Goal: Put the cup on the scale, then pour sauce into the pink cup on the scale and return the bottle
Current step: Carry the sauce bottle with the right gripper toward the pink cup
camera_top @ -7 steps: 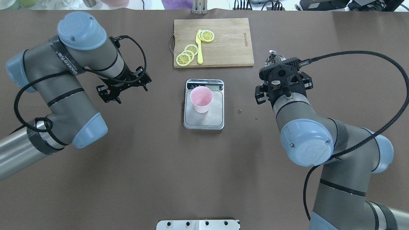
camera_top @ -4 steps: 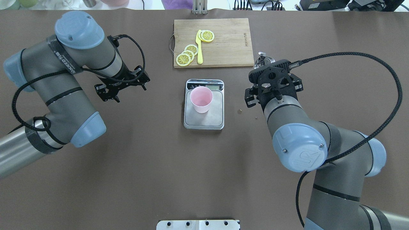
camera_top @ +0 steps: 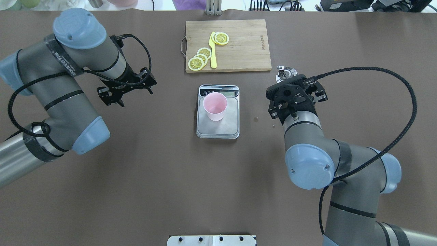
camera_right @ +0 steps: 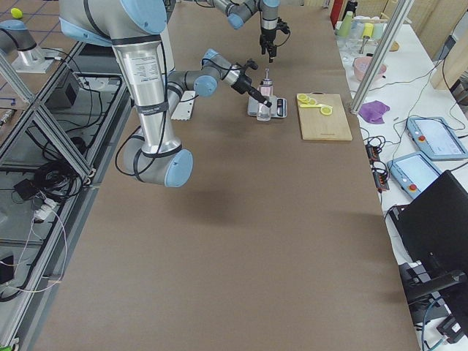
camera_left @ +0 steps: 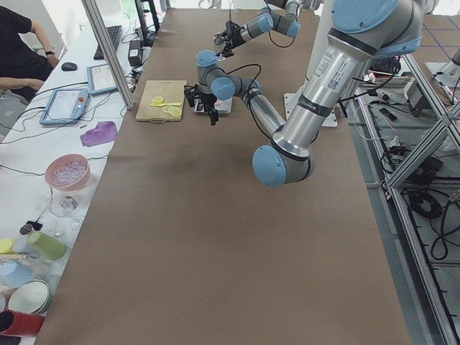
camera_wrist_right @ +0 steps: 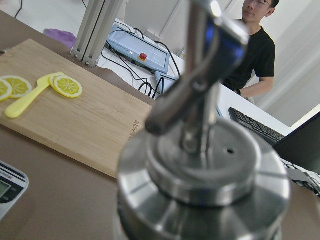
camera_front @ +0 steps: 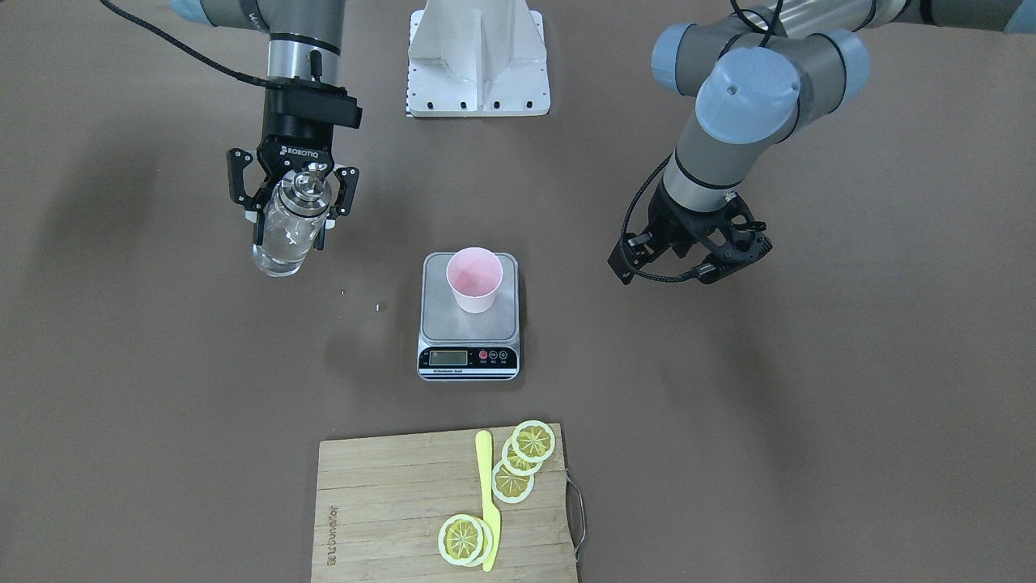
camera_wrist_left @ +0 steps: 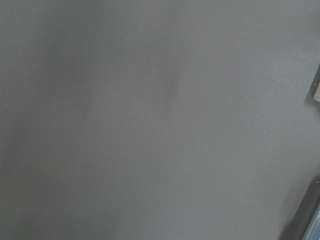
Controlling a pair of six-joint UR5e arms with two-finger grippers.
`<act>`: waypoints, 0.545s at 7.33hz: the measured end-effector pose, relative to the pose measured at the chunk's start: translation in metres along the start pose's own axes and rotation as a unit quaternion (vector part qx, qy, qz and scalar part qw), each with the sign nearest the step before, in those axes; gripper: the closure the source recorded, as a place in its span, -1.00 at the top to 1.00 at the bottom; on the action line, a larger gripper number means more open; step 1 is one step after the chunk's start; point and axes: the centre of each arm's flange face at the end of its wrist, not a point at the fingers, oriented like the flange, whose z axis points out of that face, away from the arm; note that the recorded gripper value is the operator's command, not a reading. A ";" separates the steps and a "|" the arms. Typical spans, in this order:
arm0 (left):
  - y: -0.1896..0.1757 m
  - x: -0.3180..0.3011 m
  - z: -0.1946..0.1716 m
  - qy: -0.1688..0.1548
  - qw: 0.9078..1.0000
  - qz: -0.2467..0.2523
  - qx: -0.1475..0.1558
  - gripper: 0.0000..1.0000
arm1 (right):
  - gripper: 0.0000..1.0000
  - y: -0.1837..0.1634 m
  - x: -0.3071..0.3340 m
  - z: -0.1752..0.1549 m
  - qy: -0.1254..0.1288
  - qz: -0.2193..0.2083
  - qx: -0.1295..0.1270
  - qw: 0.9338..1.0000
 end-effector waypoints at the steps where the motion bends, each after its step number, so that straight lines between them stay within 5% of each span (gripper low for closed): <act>1: -0.004 -0.004 0.000 -0.002 1.000 0.004 0.001 0.97 | -1.00 0.008 -0.004 0.002 0.021 -0.034 -0.002 0.999; 4: -0.014 -0.012 -0.002 -0.004 1.000 0.005 0.004 0.97 | -1.00 0.015 -0.019 -0.005 0.066 -0.113 0.000 0.991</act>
